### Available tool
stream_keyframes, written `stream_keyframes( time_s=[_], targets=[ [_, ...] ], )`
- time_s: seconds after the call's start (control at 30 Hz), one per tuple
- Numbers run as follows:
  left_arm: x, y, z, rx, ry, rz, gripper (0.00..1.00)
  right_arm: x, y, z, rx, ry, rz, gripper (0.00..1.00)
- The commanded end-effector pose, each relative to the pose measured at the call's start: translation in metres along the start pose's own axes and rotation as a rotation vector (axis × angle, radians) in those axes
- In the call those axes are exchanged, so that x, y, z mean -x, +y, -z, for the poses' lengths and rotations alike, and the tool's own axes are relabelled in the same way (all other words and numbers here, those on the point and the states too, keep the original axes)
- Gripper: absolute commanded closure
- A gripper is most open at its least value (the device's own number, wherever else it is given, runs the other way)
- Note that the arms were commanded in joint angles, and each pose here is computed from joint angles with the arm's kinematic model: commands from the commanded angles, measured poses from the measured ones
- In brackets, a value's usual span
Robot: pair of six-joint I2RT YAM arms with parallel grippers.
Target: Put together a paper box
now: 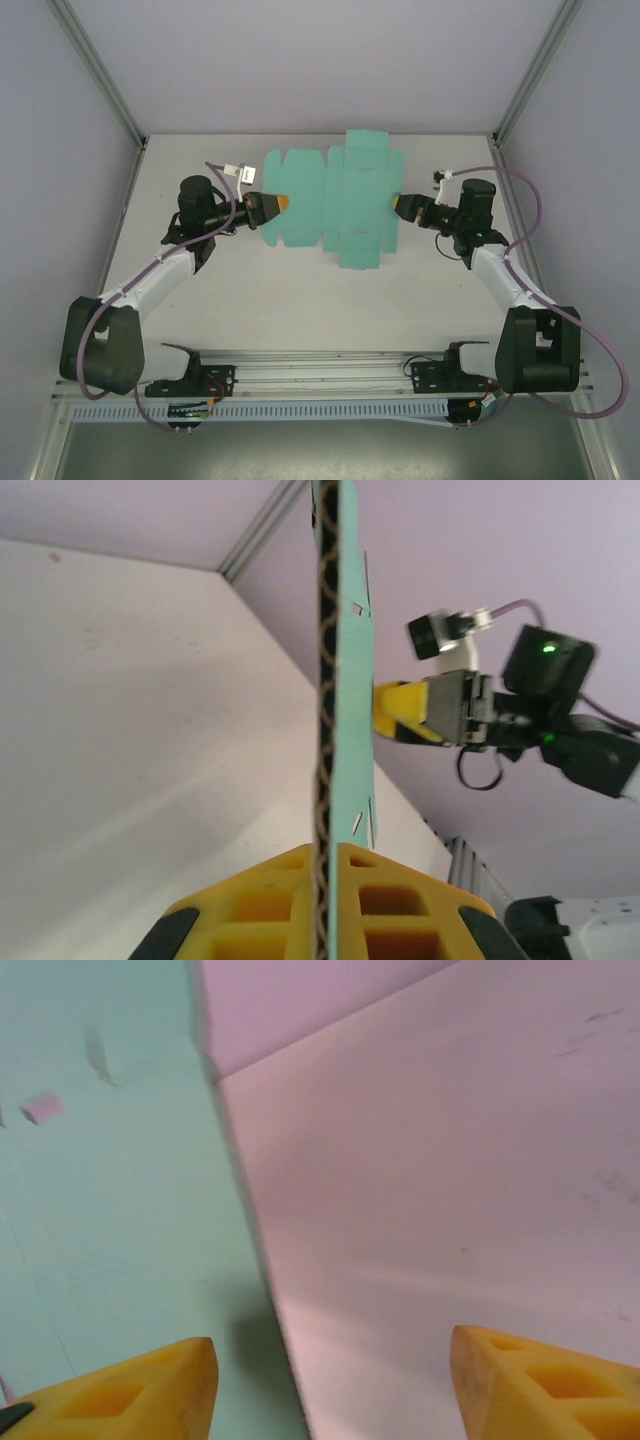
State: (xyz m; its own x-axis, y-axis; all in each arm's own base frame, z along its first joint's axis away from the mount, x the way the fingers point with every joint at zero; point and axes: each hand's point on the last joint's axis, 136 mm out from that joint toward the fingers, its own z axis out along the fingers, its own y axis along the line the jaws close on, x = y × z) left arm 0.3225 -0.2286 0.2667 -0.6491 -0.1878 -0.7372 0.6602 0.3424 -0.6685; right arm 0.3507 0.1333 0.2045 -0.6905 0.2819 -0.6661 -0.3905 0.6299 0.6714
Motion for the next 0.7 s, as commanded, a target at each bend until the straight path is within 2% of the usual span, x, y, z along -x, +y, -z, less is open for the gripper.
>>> stream_keyframes(
  time_s=[0.0, 0.1, 0.33, 0.43, 0.5, 0.53, 0.6, 0.63, 0.67],
  targets=[
    [0.005, -0.033, 0.01, -0.107, -0.026, -0.052, 1.0, -0.007, 0.038, 0.009, 0.213, 0.015, 0.04, 0.41],
    [0.004, -0.048, 0.016, -0.168, -0.03, -0.066, 1.0, -0.015, 0.042, 0.01, 0.267, 0.032, 0.035, 0.48],
    [0.004, -0.052, 0.018, -0.189, -0.039, -0.076, 1.0, -0.018, 0.059, 0.013, 0.391, 0.048, 0.05, 0.61],
    [0.005, -0.05, 0.018, -0.182, -0.049, -0.07, 1.0, -0.021, 0.06, 0.015, 0.397, 0.058, 0.051, 0.77],
    [0.004, -0.05, 0.019, -0.181, -0.056, -0.064, 1.0, -0.022, 0.057, 0.015, 0.375, 0.051, 0.046, 0.96],
    [0.005, -0.049, 0.019, -0.174, -0.058, -0.062, 1.0, -0.023, 0.054, 0.015, 0.351, 0.047, 0.046, 1.0],
    [0.004, -0.044, 0.02, -0.142, -0.064, -0.06, 1.0, -0.023, 0.049, 0.015, 0.308, 0.039, 0.059, 1.0],
    [0.005, -0.039, 0.02, -0.102, -0.07, -0.057, 0.91, -0.024, 0.049, 0.016, 0.298, 0.038, 0.073, 1.0],
    [0.005, -0.03, 0.02, -0.05, -0.073, -0.048, 0.57, -0.024, 0.05, 0.017, 0.289, 0.036, 0.09, 1.0]
  ],
)
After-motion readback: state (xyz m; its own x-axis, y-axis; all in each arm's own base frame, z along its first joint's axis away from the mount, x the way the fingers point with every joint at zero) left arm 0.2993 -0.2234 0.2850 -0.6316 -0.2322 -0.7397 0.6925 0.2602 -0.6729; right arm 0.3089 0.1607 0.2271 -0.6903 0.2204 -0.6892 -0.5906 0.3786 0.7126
